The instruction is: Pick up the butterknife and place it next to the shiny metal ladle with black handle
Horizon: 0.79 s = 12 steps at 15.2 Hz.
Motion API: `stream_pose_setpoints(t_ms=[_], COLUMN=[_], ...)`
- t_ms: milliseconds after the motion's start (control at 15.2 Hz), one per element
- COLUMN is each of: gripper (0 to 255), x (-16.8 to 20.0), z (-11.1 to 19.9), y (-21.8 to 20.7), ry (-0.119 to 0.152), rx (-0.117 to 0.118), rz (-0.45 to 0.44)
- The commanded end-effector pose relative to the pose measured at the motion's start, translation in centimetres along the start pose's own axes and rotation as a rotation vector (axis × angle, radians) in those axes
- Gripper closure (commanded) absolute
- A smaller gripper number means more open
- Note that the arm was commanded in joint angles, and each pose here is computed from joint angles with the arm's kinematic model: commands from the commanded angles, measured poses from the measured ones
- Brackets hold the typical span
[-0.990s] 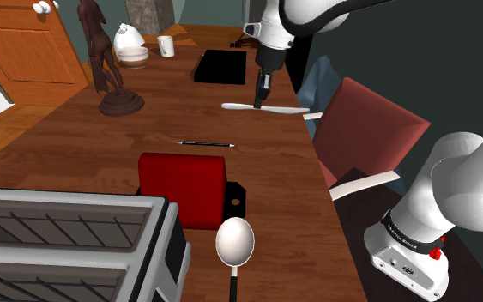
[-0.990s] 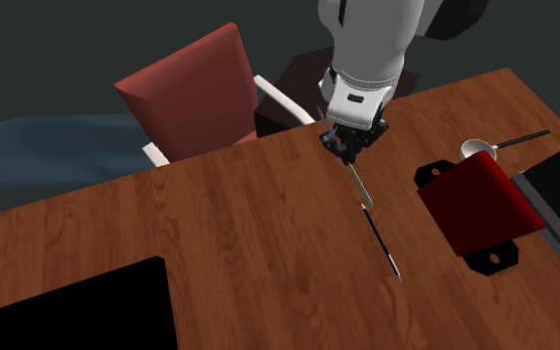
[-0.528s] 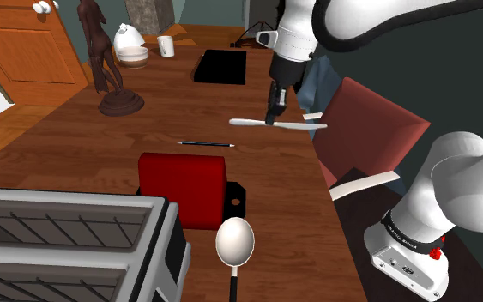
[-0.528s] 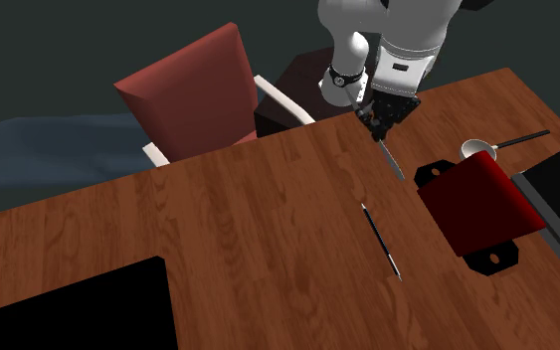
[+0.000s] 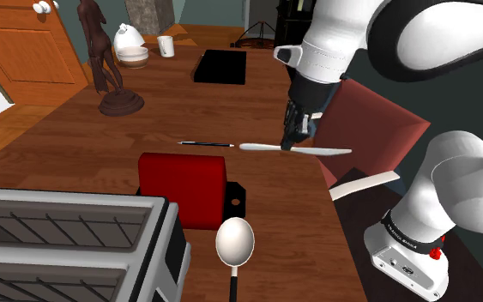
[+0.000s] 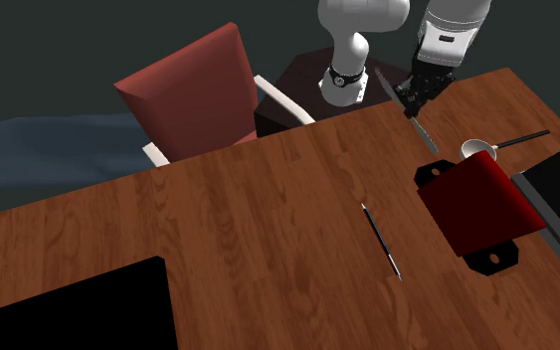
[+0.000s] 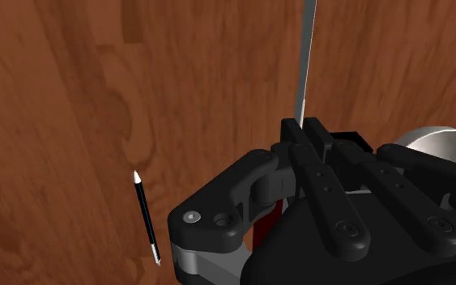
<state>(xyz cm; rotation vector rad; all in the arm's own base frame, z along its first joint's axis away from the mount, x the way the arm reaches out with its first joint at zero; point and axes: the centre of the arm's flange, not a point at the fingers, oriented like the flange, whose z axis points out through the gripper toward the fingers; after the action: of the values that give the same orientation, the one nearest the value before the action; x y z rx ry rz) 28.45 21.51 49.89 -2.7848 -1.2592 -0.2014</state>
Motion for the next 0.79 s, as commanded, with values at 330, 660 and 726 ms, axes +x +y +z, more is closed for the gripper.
stream_pose_setpoints(t_ms=[330,660,726], gripper=[255,255,255], x=[-2.9,-4.6,-4.7], z=[-0.4,0.0,0.5], y=[-8.6,-13.4,-13.4], ry=[0.000,0.000,0.000], rx=[0.000,0.000,0.000], rz=[0.002,0.002,0.002])
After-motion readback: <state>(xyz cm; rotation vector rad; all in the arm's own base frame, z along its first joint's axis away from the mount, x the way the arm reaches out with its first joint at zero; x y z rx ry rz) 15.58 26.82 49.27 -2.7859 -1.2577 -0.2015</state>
